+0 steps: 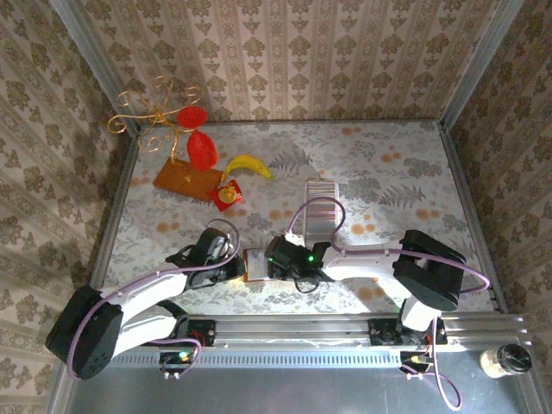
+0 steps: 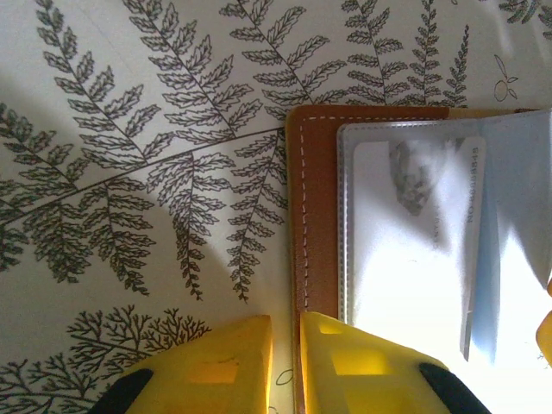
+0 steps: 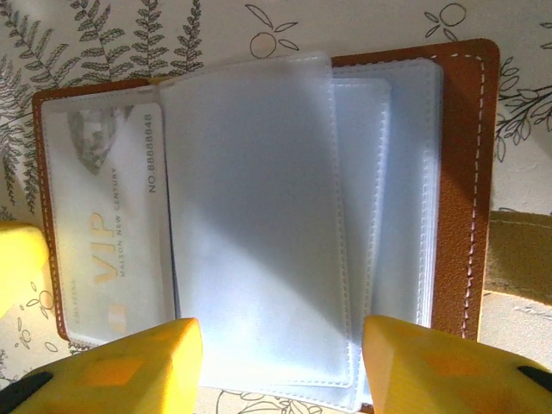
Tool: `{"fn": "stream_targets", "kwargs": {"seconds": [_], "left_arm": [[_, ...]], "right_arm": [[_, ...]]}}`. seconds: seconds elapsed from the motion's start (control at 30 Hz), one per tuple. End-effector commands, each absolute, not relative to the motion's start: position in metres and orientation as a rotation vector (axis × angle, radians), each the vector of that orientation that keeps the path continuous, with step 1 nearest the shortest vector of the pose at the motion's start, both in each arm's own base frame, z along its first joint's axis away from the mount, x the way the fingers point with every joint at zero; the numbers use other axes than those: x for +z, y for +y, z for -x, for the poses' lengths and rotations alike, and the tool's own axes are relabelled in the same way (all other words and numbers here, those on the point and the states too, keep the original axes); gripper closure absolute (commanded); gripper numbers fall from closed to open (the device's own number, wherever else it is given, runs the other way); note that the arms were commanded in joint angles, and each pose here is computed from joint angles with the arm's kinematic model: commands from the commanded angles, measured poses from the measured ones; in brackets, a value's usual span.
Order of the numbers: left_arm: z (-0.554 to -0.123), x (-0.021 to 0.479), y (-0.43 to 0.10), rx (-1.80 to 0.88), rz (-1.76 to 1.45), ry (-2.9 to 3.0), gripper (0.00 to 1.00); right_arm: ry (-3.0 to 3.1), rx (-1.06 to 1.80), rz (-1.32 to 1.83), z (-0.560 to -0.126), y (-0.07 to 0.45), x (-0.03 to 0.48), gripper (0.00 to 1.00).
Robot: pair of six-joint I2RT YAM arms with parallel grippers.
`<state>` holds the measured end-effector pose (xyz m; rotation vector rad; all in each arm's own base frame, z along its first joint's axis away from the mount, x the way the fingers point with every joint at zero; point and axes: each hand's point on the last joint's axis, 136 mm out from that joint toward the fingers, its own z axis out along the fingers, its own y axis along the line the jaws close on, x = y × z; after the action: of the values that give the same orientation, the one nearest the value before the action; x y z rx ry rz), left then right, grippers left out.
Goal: Put the credit cards into the card holder
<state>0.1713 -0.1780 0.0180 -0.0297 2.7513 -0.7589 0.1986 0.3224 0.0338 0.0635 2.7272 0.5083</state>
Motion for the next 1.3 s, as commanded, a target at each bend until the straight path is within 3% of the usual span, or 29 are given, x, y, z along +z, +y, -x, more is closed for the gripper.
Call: {"fn": "stream_targets", "kwargs": {"seconds": [0.0,0.73,0.97,1.27], "left_arm": [[-0.149,0.001,-0.167,-0.714,0.049,2.852,0.82],[-0.147,0.003,-0.168,-0.721,0.047,2.847,0.83],[-0.147,0.003,-0.169,-0.723,0.045,2.843,0.83],[-0.145,0.001,-0.169,-0.721,0.045,2.846,0.83]], "right_arm": [[2.704,0.513,-0.077,-0.197,0.32,0.046,0.47],[2.751,0.357,-0.034,-0.196,0.317,0.026,0.46],[2.799,0.278,-0.018,-0.194,0.318,0.014,0.41],[2.721,0.44,-0.026,-0.204,0.343,0.036,0.49]]}}
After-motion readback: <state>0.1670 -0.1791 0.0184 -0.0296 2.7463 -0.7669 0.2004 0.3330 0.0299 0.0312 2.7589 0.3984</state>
